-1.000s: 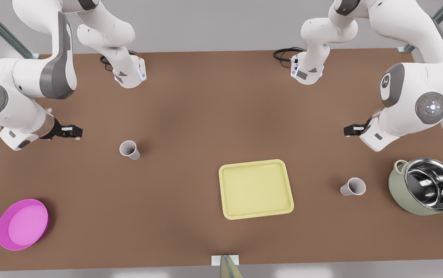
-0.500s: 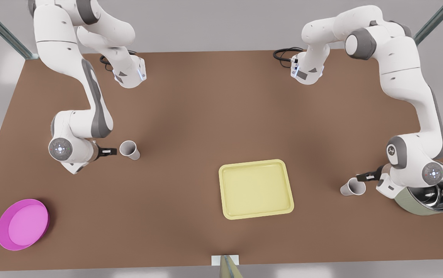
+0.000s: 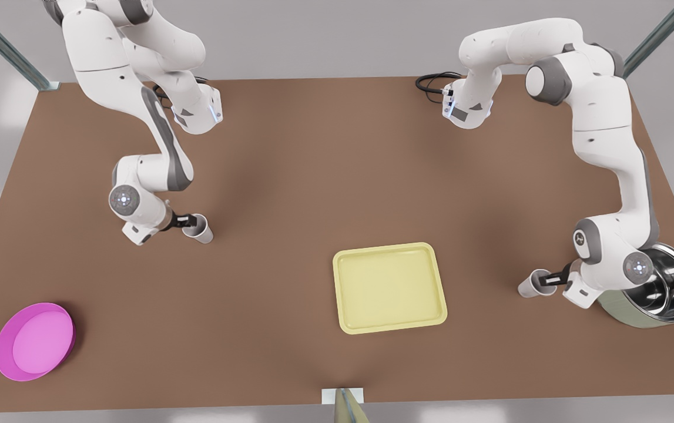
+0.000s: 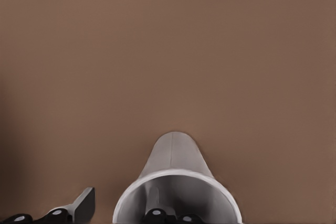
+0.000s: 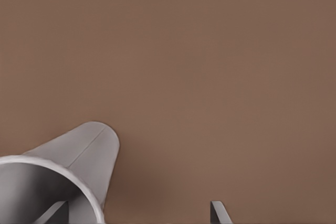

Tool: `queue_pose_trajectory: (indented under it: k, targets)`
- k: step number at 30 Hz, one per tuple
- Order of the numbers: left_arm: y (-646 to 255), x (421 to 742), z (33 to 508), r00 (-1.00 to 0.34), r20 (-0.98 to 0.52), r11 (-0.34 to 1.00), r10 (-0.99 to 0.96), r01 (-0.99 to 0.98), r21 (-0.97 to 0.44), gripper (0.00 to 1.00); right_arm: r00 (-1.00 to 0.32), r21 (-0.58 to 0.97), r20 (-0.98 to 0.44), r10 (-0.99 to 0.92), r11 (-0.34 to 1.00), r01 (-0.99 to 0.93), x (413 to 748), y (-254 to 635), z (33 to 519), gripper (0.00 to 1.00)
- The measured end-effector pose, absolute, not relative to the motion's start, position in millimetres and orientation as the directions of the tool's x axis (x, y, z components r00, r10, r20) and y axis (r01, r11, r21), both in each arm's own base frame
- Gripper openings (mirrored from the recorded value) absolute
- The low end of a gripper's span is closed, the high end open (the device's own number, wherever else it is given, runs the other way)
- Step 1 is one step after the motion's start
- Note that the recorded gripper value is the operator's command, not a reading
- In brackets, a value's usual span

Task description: Use both arms to respectively pick up the white IKEA cups from the middle-left and middle-right positions, then place the white IKEA cups onto the middle-middle tray, ensuring that the cups remain upright and do not tip over

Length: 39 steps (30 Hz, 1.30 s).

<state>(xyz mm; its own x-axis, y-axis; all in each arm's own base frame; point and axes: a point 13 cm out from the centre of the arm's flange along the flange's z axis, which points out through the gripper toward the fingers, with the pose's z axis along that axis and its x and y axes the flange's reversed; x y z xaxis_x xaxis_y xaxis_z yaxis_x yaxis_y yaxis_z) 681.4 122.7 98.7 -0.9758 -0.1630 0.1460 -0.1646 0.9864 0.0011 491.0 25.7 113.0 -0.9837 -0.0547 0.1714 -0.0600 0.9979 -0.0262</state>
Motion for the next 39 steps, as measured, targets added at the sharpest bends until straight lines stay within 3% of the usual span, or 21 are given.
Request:
queue_pose_trajectory:
  k: [4,7,8,11,16,19,26,27,30,31,35,39]
  targets:
    - [105,683,101,-0.973,0.150,0.983,-0.175,-0.181,-0.023,0.21,-0.986,-0.022,0.162,-0.049,0.998,-0.053,496,27,98,0.99]
    - [92,692,124,-0.977,0.123,0.983,-0.174,-0.179,-0.038,0.21,-0.988,-0.012,0.151,-0.038,0.999,-0.040,499,30,95,0.45]
    - [75,699,146,-0.983,0.097,0.986,-0.156,-0.160,-0.039,0.21,-0.989,-0.009,0.146,-0.038,0.999,-0.039,501,32,96,0.34]
    - [-15,712,183,-0.995,0.070,0.995,-0.070,-0.075,-0.070,0.21,-0.991,0.008,0.124,-0.045,0.999,-0.044,511,37,103,0.21]
    - [-183,675,168,-0.984,0.164,0.985,0.072,0.044,-0.165,0.21,-0.993,0.005,0.093,-0.072,0.997,-0.072,527,46,114,0.21]
    - [-224,658,150,-0.978,0.199,0.986,0.064,0.032,-0.161,0.21,-0.993,0.007,0.020,-0.113,0.994,-0.113,565,72,149,0.21]
    - [-264,643,100,-0.970,0.242,0.986,-0.027,-0.065,-0.151,0.21,-0.964,0.119,-0.116,-0.239,0.960,-0.253,641,271,180,0.21]
    - [-266,643,97,-0.969,0.243,0.986,-0.041,-0.079,-0.148,0.25,-0.959,0.132,-0.132,-0.251,0.954,-0.268,646,302,182,0.21]
    - [-270,645,94,-0.967,0.241,0.981,-0.083,-0.121,-0.149,0.88,-0.946,0.178,-0.180,-0.268,0.937,-0.299,662,384,181,0.21]
    - [-272,646,95,-0.966,0.240,0.979,-0.095,-0.135,-0.156,1.00,-0.942,0.189,-0.197,-0.272,0.932,-0.309,666,408,180,0.21]
    - [-273,653,108,-0.965,0.226,0.969,-0.132,-0.173,-0.174,1.00,-0.928,0.226,-0.235,-0.290,0.912,-0.343,663,491,166,0.21]
    - [-255,662,156,-0.966,0.195,0.968,-0.168,-0.199,-0.151,1.00,-0.933,0.257,-0.249,-0.258,0.912,-0.321,667,519,144,0.21]
